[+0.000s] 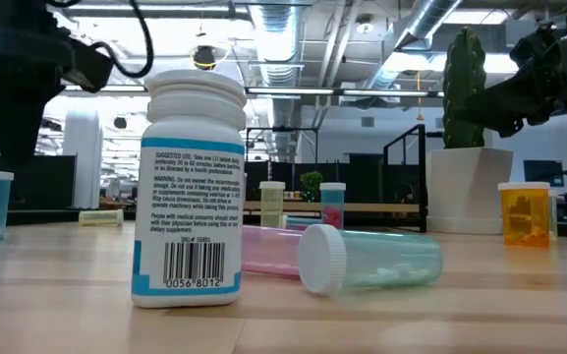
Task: Pick and place medicine bottles onto shelf by color
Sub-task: Put the blue pill bottle on the shelf
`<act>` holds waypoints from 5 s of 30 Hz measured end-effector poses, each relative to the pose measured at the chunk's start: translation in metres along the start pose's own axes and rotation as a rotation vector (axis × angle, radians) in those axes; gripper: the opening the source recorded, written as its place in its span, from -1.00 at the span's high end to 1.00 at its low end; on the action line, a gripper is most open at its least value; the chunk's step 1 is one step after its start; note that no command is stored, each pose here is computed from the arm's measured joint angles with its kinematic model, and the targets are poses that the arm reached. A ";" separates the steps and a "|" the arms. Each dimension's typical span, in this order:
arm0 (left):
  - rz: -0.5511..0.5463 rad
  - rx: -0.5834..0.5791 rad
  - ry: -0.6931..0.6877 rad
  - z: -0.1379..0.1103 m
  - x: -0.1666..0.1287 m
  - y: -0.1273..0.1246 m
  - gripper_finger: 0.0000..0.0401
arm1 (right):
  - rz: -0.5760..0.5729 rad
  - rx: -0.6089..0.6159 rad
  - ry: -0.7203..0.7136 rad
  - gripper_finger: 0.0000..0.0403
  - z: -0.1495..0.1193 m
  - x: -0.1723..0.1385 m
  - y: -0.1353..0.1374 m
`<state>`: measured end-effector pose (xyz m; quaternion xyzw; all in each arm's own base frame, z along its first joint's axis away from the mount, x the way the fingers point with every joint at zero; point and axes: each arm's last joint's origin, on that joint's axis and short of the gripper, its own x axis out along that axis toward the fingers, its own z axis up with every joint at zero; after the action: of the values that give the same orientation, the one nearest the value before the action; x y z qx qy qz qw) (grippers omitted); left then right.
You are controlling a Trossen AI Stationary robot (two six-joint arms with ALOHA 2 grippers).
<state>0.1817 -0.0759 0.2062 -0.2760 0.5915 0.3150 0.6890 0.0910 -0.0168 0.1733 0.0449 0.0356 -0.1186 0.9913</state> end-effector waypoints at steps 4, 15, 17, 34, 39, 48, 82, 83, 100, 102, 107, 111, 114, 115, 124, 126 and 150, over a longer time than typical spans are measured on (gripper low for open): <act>0.002 0.004 -0.008 -0.004 0.006 -0.001 -0.14 | 0.000 0.000 0.000 -0.29 0.000 0.000 0.000; 0.007 -0.012 0.015 -0.010 0.022 0.004 -0.13 | 0.000 0.000 0.000 -0.29 0.000 0.000 0.000; -0.003 -0.013 0.025 -0.010 0.025 0.004 -0.13 | 0.000 0.000 0.001 -0.29 0.000 0.000 0.000; 0.005 0.001 0.049 -0.012 0.028 0.007 0.40 | 0.000 0.000 0.000 -0.29 0.000 0.000 0.000; -0.023 -0.014 0.053 -0.009 0.027 0.004 0.53 | 0.000 0.000 0.000 -0.29 0.000 0.000 0.000; -0.110 0.017 -0.004 0.024 0.008 -0.004 0.50 | 0.000 0.000 0.000 -0.29 0.000 0.000 0.000; -0.044 0.717 -0.088 0.246 -0.003 0.001 0.41 | 0.000 0.000 0.000 -0.29 0.000 0.000 0.000; -0.044 0.727 -0.094 0.250 -0.003 0.004 0.41 | 0.000 0.000 0.000 -0.29 0.000 0.000 0.000; -0.043 0.740 -0.036 0.284 0.020 0.061 0.41 | 0.000 0.000 0.002 -0.29 0.000 0.000 0.000; -0.039 0.744 -0.013 0.285 0.026 0.063 0.41 | 0.000 0.000 0.004 -0.29 0.000 0.000 0.000; -0.037 0.736 -0.014 0.289 0.029 0.067 0.41 | -0.001 0.000 0.004 -0.29 0.000 0.000 0.000; -0.031 0.720 -0.023 0.291 0.029 0.073 0.41 | -0.001 0.000 0.004 -0.29 0.000 0.000 0.000; -0.036 0.706 -0.030 0.293 0.030 0.077 0.41 | 0.000 0.000 0.004 -0.29 0.000 0.000 0.000; -0.039 0.701 -0.037 0.294 0.030 0.078 0.41 | -0.001 0.000 0.004 -0.29 0.000 0.000 0.000; -0.045 0.662 -0.041 0.295 0.030 0.080 0.23 | -0.001 0.000 0.004 -0.29 0.000 0.000 0.000; -0.045 0.656 -0.039 0.295 0.030 0.080 0.18 | 0.000 0.000 0.003 -0.29 0.000 0.000 0.000; -0.040 0.596 -0.321 0.263 -0.059 0.057 0.16 | -0.001 0.000 0.003 -0.29 0.000 0.000 0.000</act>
<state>0.3008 0.1525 0.3028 -0.0209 0.5362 0.1542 0.8296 0.0912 -0.0169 0.1733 0.0450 0.0369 -0.1190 0.9912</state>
